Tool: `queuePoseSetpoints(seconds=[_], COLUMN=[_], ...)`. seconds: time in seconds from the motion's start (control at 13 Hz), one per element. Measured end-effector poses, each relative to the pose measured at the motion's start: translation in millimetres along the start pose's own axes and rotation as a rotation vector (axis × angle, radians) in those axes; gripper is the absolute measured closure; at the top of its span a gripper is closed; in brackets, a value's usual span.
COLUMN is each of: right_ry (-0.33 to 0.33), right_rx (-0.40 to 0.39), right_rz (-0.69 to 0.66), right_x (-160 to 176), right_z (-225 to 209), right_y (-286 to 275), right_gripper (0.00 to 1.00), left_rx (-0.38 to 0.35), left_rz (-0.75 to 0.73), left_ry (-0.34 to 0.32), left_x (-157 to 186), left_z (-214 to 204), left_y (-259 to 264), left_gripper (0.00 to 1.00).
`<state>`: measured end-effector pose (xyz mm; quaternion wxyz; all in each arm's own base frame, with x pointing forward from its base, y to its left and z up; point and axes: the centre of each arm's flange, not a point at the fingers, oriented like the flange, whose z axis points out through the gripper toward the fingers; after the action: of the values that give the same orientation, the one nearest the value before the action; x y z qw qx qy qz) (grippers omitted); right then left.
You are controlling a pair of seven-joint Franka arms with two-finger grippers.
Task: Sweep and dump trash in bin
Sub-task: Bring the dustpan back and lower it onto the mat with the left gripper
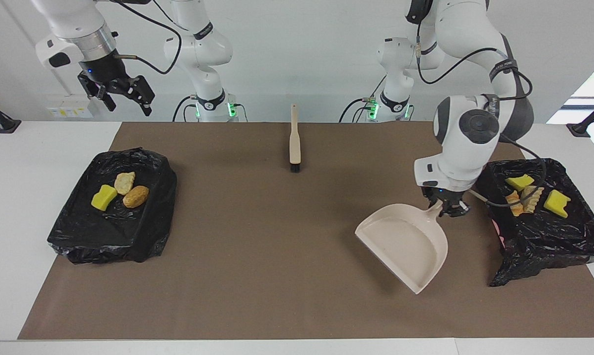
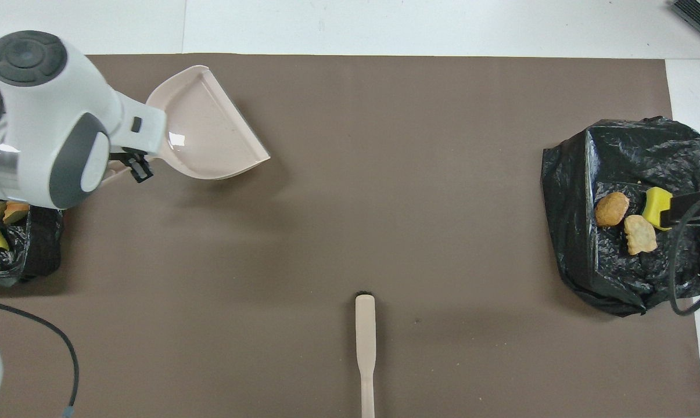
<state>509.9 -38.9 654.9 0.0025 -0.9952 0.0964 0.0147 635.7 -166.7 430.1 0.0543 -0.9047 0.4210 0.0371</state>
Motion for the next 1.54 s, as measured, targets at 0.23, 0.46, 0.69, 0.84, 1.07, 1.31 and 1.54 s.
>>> queuePoseSetpoints(seconds=[0.23, 0.46, 0.69, 0.84, 1.07, 1.31, 1.54], right_ry=[0.002, 0.006, 0.008, 0.008, 0.009, 0.009, 0.009], right_rx=[-0.001, 0.0, 0.001, 0.004, 0.004, 0.004, 0.004], right_rz=[-0.015, -0.014, -0.017, -0.017, -0.03, -0.034, -0.041], right_x=[-1, -1, -1, 0, 0, 0, -1], right_z=[-1, -1, -1, -1, -2, -2, -2], right_y=[-9, -8, -10, -9, -8, -9, -12], right_gripper=[0.0, 0.0, 0.0, 0.0, 0.0, 0.0, 0.0], left_rx=[-0.059, -0.098, -0.142, -0.156, -0.166, -0.168, -0.172], left_rz=[-0.223, -0.441, -0.602, -0.666, -0.736, -0.747, -0.754], left_ry=[0.026, 0.027, 0.039, 0.045, 0.048, 0.042, 0.047], left_x=[48, 80, 99, 107, 137, 175, 184], left_z=[4, 2, -5, -9, -1, 34, 43], left_y=[71, 131, 159, 170, 190, 213, 216], left_gripper=[0.68, 0.68, 0.68, 0.68, 0.68, 0.68, 0.68])
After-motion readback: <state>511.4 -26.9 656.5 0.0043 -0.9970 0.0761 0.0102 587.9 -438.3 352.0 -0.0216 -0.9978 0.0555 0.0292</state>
